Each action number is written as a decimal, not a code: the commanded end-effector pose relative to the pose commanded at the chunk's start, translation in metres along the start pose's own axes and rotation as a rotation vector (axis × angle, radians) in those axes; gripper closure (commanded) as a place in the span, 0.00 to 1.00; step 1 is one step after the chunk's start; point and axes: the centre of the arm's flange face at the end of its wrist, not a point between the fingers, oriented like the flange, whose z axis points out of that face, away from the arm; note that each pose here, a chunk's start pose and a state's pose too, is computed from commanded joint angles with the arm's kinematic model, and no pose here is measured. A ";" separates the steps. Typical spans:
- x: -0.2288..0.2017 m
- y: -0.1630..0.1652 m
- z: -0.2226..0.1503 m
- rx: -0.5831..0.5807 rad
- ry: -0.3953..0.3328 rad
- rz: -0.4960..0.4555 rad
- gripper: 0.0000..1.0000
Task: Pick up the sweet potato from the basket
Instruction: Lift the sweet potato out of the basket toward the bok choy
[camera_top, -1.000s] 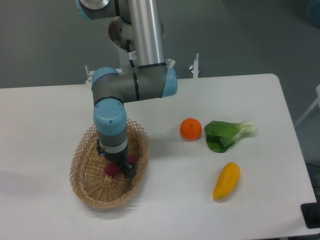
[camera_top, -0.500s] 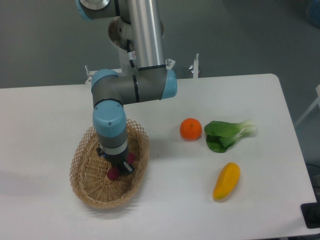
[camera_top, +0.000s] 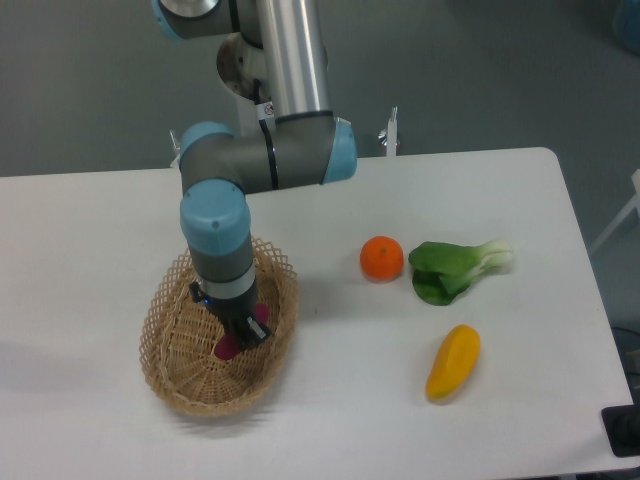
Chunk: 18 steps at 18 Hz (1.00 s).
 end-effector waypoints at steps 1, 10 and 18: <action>-0.007 -0.001 -0.008 0.012 -0.015 -0.005 0.67; -0.103 0.061 -0.084 0.064 -0.116 -0.126 0.68; -0.170 0.188 -0.134 0.075 -0.034 -0.075 0.68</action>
